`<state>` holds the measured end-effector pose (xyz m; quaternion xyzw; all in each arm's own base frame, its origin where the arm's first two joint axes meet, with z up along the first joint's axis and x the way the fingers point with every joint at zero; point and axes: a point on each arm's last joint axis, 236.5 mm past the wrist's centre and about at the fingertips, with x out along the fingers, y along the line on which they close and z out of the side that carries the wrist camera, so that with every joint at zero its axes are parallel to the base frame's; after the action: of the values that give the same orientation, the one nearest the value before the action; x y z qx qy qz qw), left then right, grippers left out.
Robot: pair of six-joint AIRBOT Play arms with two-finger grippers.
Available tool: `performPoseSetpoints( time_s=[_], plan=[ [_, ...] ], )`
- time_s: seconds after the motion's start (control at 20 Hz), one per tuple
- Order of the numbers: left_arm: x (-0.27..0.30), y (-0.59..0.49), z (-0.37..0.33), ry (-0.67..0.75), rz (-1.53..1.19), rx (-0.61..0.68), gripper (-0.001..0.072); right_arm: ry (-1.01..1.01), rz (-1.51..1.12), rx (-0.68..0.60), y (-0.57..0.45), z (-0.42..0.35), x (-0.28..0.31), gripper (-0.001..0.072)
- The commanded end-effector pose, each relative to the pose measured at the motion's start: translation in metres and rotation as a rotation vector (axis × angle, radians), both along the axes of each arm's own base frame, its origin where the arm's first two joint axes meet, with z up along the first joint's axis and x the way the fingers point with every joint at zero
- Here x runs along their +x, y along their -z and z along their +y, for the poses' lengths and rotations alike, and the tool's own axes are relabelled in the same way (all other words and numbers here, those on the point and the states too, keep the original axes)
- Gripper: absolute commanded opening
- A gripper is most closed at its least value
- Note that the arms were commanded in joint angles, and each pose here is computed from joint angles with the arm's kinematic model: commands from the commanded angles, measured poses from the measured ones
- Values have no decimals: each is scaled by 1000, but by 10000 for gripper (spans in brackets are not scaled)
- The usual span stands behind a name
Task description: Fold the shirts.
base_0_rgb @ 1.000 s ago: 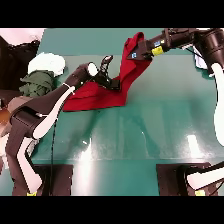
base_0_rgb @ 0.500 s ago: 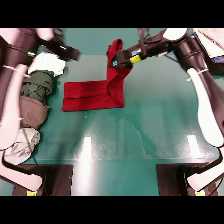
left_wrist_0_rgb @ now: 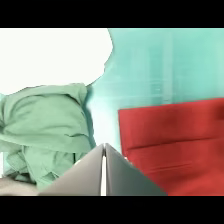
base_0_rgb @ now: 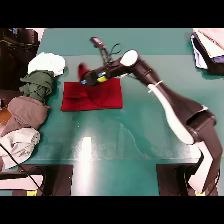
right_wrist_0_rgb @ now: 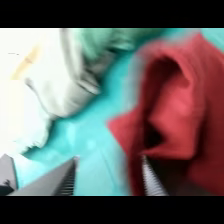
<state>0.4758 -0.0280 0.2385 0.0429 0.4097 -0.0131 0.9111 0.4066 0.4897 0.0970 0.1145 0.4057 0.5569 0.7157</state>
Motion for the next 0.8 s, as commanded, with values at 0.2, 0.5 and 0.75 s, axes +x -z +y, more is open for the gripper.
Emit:
performPoseSetpoints(
  time_s=[0.2, 0.5, 0.75],
  plan=[
    [-9, 4, -8, 21, 35, -43, 24, 7, 0, -3, 6, -16, 1, 571],
    [-9, 5, -16, 39, 35, -71, 24, 294, 284, -305, 91, -205, 38, 569],
    [-3, 10, -34, 80, 37, -136, 24, 402, 589, -189, 142, -239, 33, 623]
  ],
)
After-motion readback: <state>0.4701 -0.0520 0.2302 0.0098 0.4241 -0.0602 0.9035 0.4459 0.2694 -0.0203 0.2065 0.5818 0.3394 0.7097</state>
